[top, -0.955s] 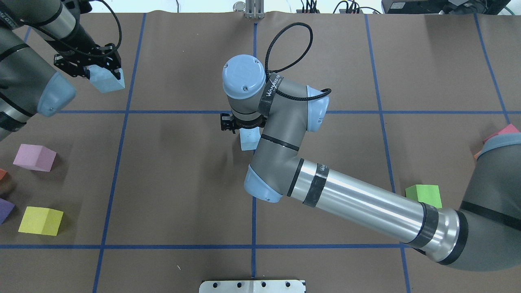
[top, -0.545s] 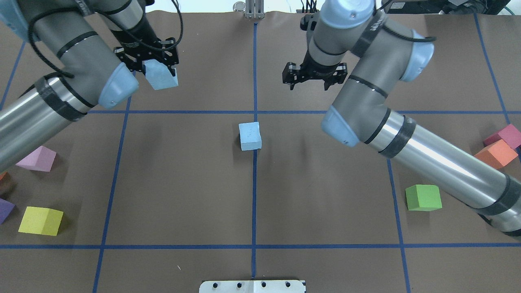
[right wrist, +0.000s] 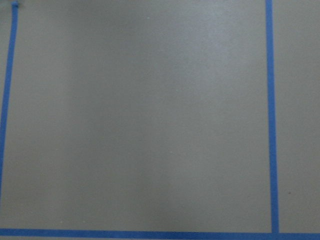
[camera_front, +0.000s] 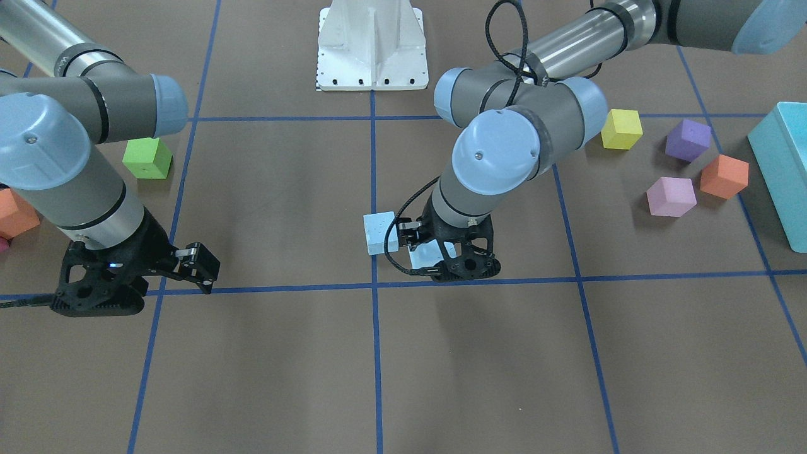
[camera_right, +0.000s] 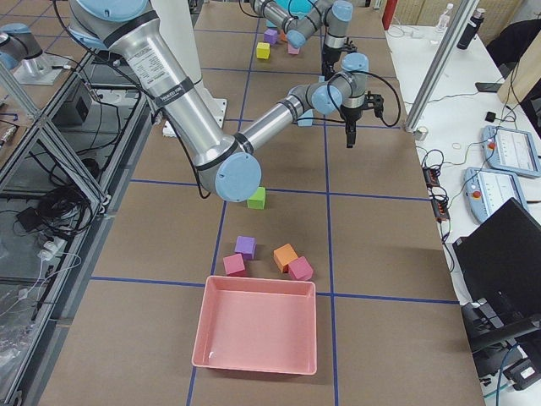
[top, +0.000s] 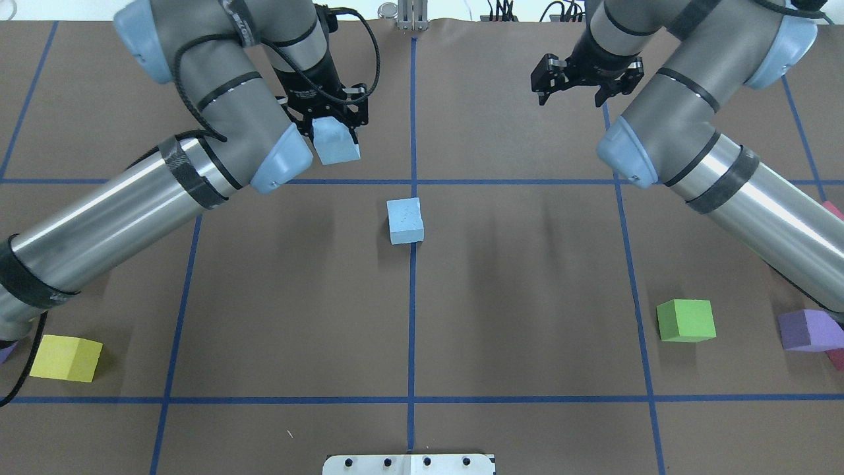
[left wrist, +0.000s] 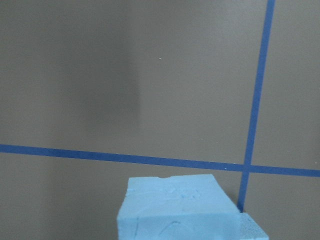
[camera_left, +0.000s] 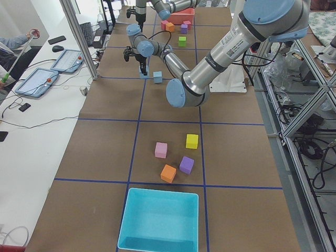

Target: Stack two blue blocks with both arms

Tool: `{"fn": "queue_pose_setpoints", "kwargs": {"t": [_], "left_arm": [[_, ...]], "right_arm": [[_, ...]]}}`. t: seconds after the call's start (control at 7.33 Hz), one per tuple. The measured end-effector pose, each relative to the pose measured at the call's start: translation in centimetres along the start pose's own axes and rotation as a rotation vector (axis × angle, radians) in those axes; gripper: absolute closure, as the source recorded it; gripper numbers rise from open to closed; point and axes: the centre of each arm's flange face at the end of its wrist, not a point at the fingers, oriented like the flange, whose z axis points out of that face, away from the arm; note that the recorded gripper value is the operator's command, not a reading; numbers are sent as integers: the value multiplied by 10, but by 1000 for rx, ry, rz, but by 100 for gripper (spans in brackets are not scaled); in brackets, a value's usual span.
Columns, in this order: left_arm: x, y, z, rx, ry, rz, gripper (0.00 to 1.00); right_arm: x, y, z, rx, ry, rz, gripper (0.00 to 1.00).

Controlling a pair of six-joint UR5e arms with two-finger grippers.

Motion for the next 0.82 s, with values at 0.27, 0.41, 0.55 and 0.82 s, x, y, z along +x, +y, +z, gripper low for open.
{"fn": "queue_pose_setpoints", "kwargs": {"t": [0.27,0.41,0.55,0.82], "left_arm": [[31,26,24,-20,9,-5,34],[39,34,31,-21,5,-8,34],[43,40,36,-24,2,-10,34],[45,45,39,-26,0,-16,33]], "right_arm": [[11,0,-3,9,6,-24,0],[14,1,-3,11,7,-47,0],[18,2,-2,10,10,-61,0],[22,3,1,9,16,-67,0]]}}
